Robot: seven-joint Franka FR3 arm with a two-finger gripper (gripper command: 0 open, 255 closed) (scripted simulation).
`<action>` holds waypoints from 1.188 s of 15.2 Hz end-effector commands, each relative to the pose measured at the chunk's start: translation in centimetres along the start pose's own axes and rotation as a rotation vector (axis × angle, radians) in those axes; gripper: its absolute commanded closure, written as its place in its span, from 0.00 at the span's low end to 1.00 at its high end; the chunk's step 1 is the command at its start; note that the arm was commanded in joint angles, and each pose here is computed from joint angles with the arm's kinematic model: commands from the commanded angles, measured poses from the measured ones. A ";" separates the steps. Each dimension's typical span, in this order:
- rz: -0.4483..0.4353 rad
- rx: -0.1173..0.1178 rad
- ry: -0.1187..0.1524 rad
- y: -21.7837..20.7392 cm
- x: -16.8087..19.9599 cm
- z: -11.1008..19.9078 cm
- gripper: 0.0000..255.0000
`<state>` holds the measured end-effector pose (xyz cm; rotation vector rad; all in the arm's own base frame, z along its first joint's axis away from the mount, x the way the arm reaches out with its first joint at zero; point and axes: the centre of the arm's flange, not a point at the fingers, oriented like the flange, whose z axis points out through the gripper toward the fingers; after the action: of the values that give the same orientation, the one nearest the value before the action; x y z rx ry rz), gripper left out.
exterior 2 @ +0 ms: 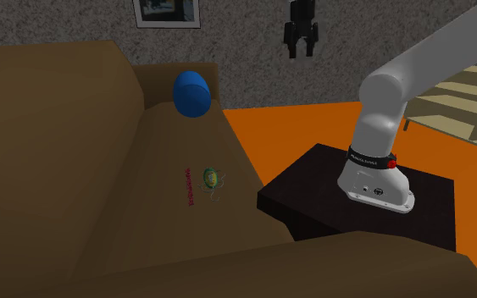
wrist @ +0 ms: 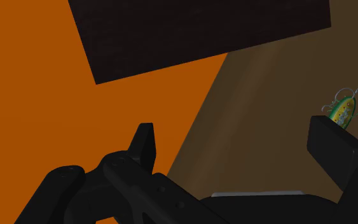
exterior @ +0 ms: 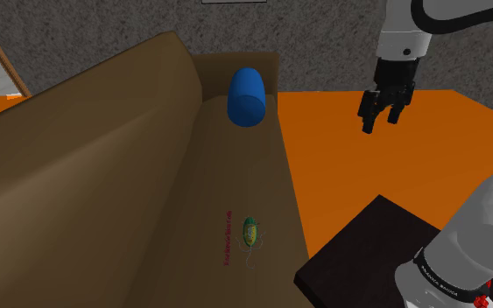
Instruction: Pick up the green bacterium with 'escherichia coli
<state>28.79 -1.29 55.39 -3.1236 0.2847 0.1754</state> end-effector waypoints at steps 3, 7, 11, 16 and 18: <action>0.004 0.001 0.003 -1.6 0.9 1.9 0.00; 0.013 0.004 0.009 -4.7 2.7 5.7 0.00; 0.021 0.007 0.015 -7.8 4.6 9.4 0.00; 0.032 0.010 0.023 -11.6 7.1 14.1 0.00; 0.036 0.012 0.026 -13.2 8.1 15.9 0.00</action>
<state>36.69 9.61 39.67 -3.1149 0.3369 0.1371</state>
